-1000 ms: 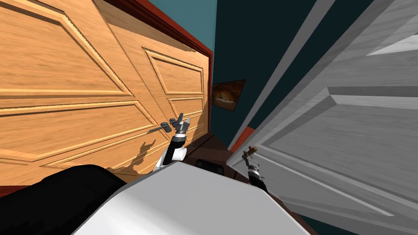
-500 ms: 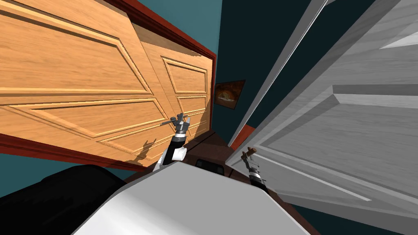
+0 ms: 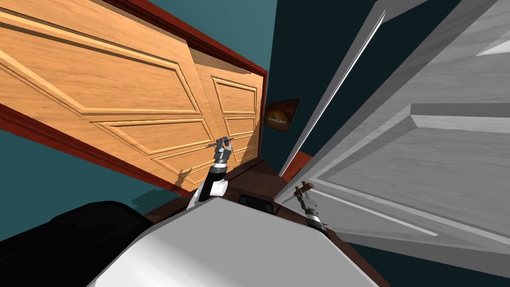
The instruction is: Pull the door open
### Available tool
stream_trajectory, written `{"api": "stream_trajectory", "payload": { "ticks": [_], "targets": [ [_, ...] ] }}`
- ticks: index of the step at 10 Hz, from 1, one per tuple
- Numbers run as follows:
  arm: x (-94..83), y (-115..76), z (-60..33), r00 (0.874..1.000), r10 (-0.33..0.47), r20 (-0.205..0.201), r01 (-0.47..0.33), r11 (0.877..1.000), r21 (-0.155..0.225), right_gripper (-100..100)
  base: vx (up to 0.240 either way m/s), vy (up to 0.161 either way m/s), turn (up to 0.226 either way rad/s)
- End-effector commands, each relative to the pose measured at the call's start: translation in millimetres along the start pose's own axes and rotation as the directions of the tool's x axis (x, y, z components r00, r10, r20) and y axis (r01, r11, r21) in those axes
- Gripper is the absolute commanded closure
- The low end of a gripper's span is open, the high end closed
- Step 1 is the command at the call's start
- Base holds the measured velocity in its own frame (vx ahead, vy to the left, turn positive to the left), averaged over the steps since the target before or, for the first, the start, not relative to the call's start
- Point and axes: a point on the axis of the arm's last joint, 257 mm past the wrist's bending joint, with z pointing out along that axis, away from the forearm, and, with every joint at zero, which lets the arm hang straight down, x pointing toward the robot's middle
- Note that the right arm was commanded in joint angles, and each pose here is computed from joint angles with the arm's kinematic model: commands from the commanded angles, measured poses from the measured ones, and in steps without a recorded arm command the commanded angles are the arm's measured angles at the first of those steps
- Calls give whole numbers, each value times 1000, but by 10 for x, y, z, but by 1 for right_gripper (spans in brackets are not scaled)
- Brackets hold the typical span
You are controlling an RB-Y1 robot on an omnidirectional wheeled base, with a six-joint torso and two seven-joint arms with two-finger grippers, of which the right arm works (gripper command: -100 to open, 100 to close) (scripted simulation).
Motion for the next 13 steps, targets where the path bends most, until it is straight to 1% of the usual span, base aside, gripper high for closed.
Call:
{"api": "stream_trajectory", "payload": {
  "ticks": [1, 4, 5, 6, 7, 13],
  "targets": [
    [-15, -18, -101, 1000, 1, 3, -1, 1000, 27, 100, -221, -84, 141],
    [-12, -35, -229, 1000, 3, 4, -3, 998, 67, 100, -247, -33, 119],
    [1, -33, -170, 1000, 1, -1, -1, 998, 60, 100, -106, -9, 15],
    [-20, -33, -245, 1000, 2, 4, -3, 997, 76, 100, -172, -11, 133],
    [-20, -31, -258, 1000, 2, 4, -2, 997, 80, 100, -199, -70, 140],
    [-13, -9, -444, 1000, 3, 4, -3, 991, 133, 100, -206, -54, 133]
  ]
}}
